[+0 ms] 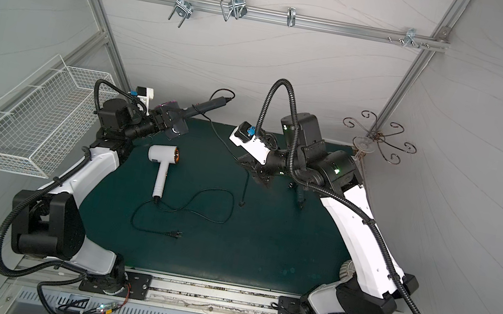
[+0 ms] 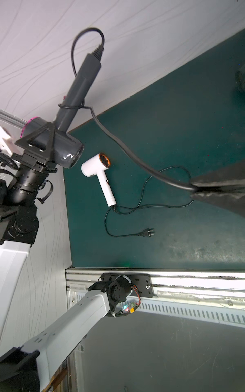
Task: Wrap the cord around the hair dryer
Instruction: Wrap the power cord around the hair dryer.
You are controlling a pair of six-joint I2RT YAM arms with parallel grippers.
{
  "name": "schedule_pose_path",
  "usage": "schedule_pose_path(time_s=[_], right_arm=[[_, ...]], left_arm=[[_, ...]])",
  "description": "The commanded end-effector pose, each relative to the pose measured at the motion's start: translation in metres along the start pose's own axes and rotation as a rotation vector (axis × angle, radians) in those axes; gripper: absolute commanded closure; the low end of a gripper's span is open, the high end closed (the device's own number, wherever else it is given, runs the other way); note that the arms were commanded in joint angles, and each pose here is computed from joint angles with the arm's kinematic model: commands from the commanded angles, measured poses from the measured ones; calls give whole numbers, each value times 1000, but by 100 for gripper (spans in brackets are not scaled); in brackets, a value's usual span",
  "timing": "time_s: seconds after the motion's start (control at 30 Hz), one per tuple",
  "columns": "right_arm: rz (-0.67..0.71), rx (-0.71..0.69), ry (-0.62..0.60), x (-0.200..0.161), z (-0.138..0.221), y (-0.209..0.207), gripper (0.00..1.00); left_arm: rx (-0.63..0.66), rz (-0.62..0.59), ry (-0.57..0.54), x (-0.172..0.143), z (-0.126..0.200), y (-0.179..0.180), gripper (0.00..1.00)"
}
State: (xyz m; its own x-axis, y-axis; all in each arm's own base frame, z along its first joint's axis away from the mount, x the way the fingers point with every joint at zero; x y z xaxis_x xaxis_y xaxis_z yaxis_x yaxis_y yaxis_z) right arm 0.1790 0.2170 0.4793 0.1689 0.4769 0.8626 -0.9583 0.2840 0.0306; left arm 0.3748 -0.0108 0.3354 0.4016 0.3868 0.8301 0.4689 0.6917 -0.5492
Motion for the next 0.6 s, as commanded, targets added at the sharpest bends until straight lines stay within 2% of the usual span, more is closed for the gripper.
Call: schedule_pose_path(time_s=[0.0, 0.33, 0.57], right_arm=[[60, 4, 9, 6, 10, 9, 100], [175, -40, -124, 41, 34, 14, 100], [271, -199, -175, 59, 36, -3, 100]], left_arm=[[49, -76, -59, 8, 1, 4, 100], [93, -90, 33, -19, -4, 9, 100], [70, -125, 173, -56, -14, -11, 100]])
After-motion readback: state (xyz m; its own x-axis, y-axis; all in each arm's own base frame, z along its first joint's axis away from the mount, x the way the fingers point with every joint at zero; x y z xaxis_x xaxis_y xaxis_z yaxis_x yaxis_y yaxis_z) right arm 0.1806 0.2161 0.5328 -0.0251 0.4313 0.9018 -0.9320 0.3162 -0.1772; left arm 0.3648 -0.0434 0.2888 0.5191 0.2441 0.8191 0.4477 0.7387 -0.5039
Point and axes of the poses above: each gripper's point midway between its finger pads, its own z axis back along the fingers, its own y axis along the line the jaws close on, x = y × z, the point moved 10 cm from there along z, back along the fingers, and after that the axes turned 14 degrees about -z, right-handed, at the moved point
